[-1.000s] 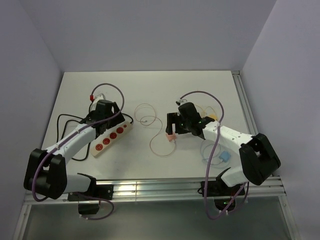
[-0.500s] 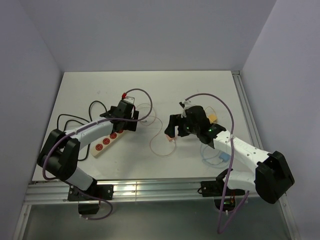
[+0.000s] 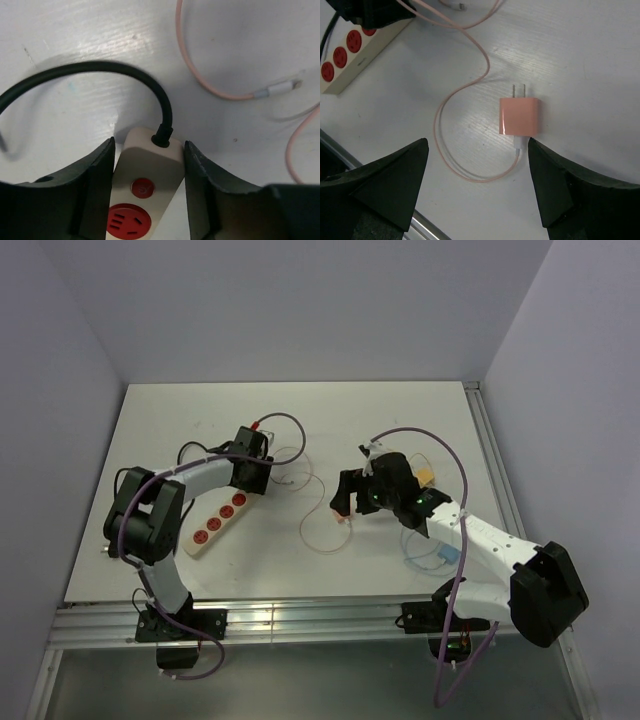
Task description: Insert the plug
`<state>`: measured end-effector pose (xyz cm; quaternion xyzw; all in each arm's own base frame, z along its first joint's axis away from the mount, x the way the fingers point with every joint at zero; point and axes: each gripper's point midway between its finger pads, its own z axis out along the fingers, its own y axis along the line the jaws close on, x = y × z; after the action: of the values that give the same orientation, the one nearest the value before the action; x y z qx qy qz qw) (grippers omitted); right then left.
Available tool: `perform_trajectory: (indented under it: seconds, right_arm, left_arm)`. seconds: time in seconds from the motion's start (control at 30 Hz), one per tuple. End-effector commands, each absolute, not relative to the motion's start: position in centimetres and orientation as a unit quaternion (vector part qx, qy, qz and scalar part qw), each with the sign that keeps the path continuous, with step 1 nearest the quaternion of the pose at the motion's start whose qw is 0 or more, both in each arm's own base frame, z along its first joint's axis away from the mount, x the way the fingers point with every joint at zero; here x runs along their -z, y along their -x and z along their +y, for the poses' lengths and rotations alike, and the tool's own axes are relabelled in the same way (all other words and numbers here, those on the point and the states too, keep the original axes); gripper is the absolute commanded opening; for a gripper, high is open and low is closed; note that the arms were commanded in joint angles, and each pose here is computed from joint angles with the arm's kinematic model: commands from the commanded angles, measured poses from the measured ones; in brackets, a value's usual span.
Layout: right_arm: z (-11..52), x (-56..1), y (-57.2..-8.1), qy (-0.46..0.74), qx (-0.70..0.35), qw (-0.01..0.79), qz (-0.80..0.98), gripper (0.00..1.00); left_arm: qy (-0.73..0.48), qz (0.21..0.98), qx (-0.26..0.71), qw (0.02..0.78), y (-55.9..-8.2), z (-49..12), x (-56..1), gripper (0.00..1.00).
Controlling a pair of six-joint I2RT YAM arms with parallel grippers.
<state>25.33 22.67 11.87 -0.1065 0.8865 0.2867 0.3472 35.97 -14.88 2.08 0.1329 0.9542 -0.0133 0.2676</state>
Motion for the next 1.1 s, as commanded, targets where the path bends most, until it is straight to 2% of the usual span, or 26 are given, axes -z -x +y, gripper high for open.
perform_trajectory:
  seconds: [0.0, 0.03, 0.07, 0.13, 0.17, 0.33, 0.53, 0.8, 0.83, 0.93, 0.97, 1.0, 1.03, 1.07]
  right_arm:
    - [21.6, -11.9, -26.8, 0.075, -0.244, 0.363, 0.896, 0.87]
    - [21.0, -10.8, -26.7, 0.066, -0.222, 0.347, 0.909, 0.86]
    - [20.9, -11.0, -27.2, 0.059, -0.212, 0.349, 0.911, 0.84]
    - [20.3, -9.7, -26.9, 0.05, -0.191, 0.324, 0.925, 0.82]
    - [20.2, -9.5, -26.9, 0.046, -0.185, 0.319, 0.928, 0.82]
    - [20.4, -7.8, -26.1, 0.031, -0.186, 0.295, 0.937, 0.8]
    - [20.6, -5.8, -26.0, 0.033, -0.148, 0.274, 0.95, 0.8]
    - [21.2, -3.8, -27.1, 0.039, -0.116, 0.256, 0.959, 0.8]
    - [21.3, -3.9, -27.4, 0.039, -0.115, 0.26, 0.958, 0.8]
    - [21.5, -3.7, -27.6, 0.044, -0.111, 0.258, 0.959, 0.8]
    - [21.6, -3.8, -27.8, 0.045, -0.108, 0.26, 0.959, 0.79]
    - [21.5, -3.6, -27.9, 0.048, -0.103, 0.258, 0.959, 0.75]
    - [21.6, -3.6, -27.9, 0.048, -0.102, 0.259, 0.959, 0.72]
    - [21.6, -3.5, -27.8, 0.051, -0.102, 0.257, 0.96, 0.7]
  left_arm:
    - [-0.134, 0.957, 0.086, 0.241, -35.8, -17.7, -2.1, 0.45]
    - [-0.131, 0.957, 0.1, 0.24, -35.8, -18.3, -2.0, 0.35]
    - [-0.126, 0.957, 0.109, 0.237, -35.6, -18.6, -1.9, 0.19]
    - [-0.119, 0.958, 0.132, 0.226, -35.3, -19.6, -1.3, 0.05]
    - [-0.116, 0.959, 0.137, 0.221, -35.0, -19.9, -1.1, 0.0]
    - [-0.137, 0.956, 0.159, 0.206, -33.3, -23.5, 0.1, 0.0]
    - [-0.159, 0.94, 0.207, 0.22, -32.4, -27.6, -1.2, 0.0]
    - [-0.164, 0.93, 0.236, 0.228, -31.2, -28.9, -2.5, 0.01]
    - [-0.162, 0.93, 0.233, 0.233, -31.3, -28.6, -2.7, 0.15]
    - [-0.141, 0.93, 0.213, 0.262, -31.3, -27.2, -4.1, 0.41]
    - [-0.136, 0.924, 0.219, 0.282, -31.0, -26.9, -5.6, 0.53]
    - [-0.127, 0.921, 0.223, 0.293, -31.0, -26.7, -6.4, 0.6]
    - [-0.118, 0.919, 0.223, 0.304, -30.9, -26.4, -7.1, 0.73]
    - [-0.112, 0.911, 0.23, 0.323, -30.7, -26.1, -8.7, 0.78]
